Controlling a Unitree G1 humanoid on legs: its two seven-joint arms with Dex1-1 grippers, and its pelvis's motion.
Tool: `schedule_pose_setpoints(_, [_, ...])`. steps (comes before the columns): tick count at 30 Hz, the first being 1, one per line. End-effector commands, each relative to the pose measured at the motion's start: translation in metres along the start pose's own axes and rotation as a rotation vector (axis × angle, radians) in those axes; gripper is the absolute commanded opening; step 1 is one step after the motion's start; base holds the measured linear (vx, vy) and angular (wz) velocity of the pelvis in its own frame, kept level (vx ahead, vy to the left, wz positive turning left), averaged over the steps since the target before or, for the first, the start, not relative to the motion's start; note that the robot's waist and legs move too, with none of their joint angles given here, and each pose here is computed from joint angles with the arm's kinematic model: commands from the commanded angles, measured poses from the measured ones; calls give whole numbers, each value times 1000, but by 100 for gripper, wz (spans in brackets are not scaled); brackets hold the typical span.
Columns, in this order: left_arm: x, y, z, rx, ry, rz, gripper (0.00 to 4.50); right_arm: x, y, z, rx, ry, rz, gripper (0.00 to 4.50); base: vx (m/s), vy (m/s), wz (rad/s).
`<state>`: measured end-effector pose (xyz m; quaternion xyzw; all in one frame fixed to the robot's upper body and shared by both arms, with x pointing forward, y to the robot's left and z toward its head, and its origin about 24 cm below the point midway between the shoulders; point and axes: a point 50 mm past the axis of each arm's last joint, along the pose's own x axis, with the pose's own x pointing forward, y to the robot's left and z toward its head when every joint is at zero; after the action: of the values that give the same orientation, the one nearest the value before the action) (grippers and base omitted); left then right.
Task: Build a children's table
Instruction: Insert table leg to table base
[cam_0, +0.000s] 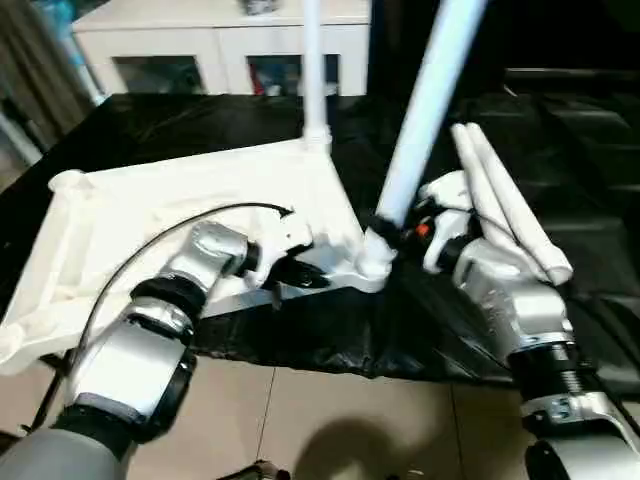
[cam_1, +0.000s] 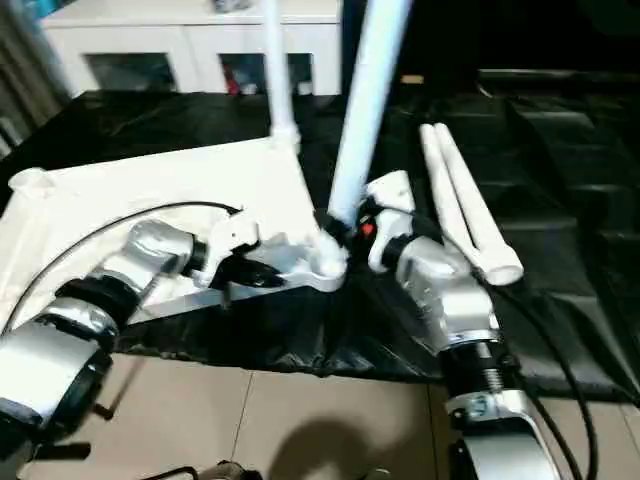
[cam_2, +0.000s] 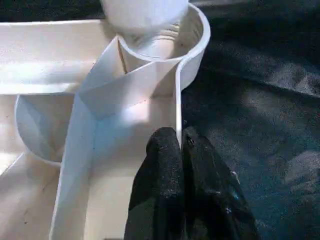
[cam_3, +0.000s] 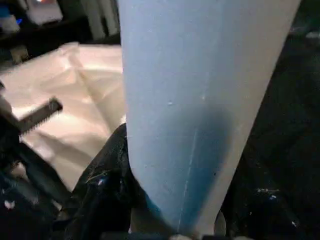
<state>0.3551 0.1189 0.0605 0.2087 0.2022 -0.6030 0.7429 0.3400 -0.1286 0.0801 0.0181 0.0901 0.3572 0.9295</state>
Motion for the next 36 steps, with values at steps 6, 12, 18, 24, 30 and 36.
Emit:
schedule_pose_setpoints(6, [-4,-1,-8,14,29,20,0,7,-2,-6,-33,41,-1,189,0,0,0])
schedule_pose_setpoints(12, [-8,-1,-12,0,13,43,0,10,4,-11,-16,58,47,189,0,0,0])
schedule_pose_setpoints(18, [-13,-3,-16,-34,-41,40,0,6,7,-5,-17,31,85,189,0,0,0])
schedule_pose_setpoints(24, [-20,-4,-29,-18,8,74,83,4,4,-9,-27,47,80,189,0,0,0])
schedule_pose_setpoints(30, [-27,-4,-37,-15,50,94,100,3,4,-9,-20,50,78,189,0,0,0])
schedule_pose_setpoints(36, [-26,-1,-34,-37,16,119,66,5,9,-6,-17,47,115,189,0,0,0])
